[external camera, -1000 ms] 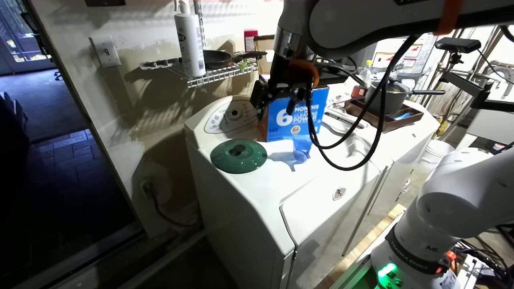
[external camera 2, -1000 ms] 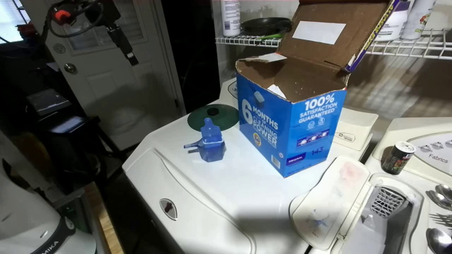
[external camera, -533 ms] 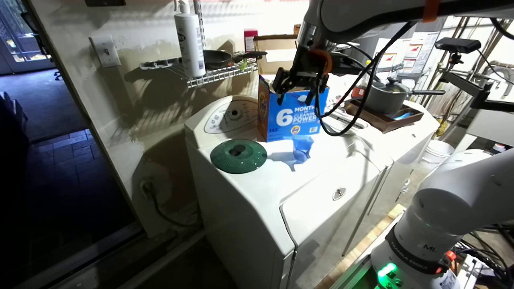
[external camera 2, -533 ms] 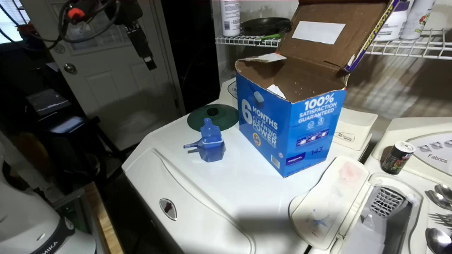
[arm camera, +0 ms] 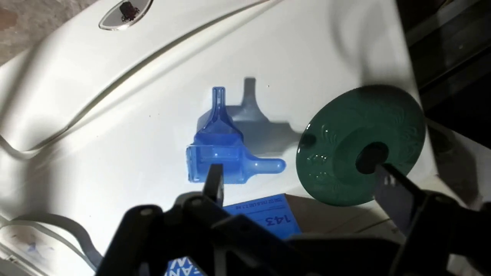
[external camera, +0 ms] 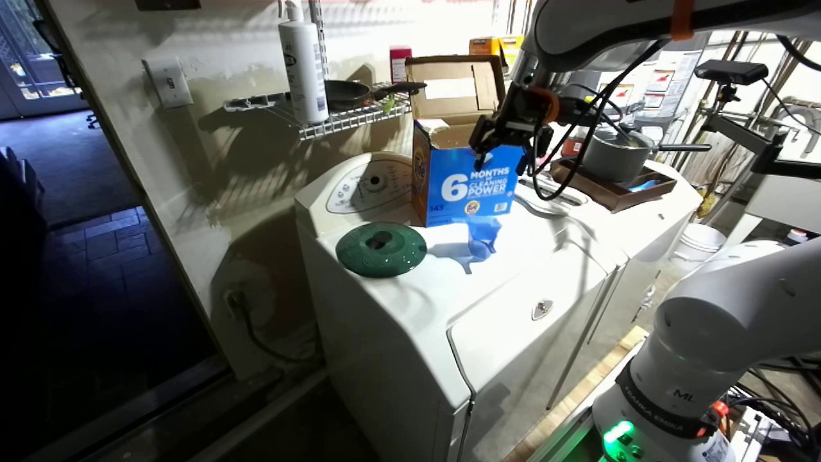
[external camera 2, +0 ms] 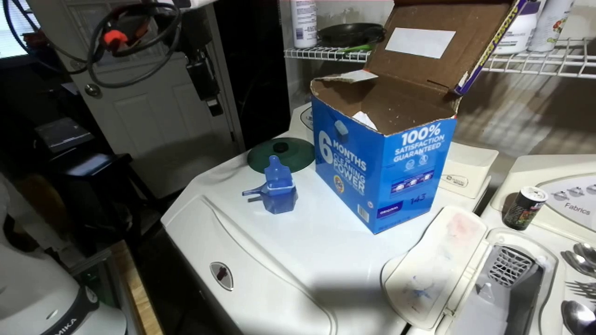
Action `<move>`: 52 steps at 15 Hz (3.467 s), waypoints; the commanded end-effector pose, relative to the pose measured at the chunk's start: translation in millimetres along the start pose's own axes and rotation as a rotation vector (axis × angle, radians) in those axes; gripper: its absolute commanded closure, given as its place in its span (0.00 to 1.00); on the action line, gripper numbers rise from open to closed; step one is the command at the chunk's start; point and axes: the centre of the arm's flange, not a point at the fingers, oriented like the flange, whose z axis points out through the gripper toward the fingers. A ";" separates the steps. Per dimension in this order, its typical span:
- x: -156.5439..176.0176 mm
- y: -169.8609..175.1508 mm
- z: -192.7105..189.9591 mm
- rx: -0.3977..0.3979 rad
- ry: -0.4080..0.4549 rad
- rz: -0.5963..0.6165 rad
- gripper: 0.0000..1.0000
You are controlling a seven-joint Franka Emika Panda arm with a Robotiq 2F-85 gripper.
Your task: Rotate the measuring cup at the top of the stack.
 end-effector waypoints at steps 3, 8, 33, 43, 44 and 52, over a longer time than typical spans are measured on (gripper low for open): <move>12.8 57.9 25.8 0.003 -0.042 0.024 0.00; 13.6 62.7 25.3 -0.002 -0.050 0.050 0.00; 125.2 120.2 160.8 0.009 -0.274 0.053 0.00; 136.4 106.1 184.4 0.079 -0.313 0.083 0.21; 136.9 105.0 186.0 0.083 -0.316 0.086 0.31; 137.4 101.1 194.4 0.094 -0.336 0.099 0.34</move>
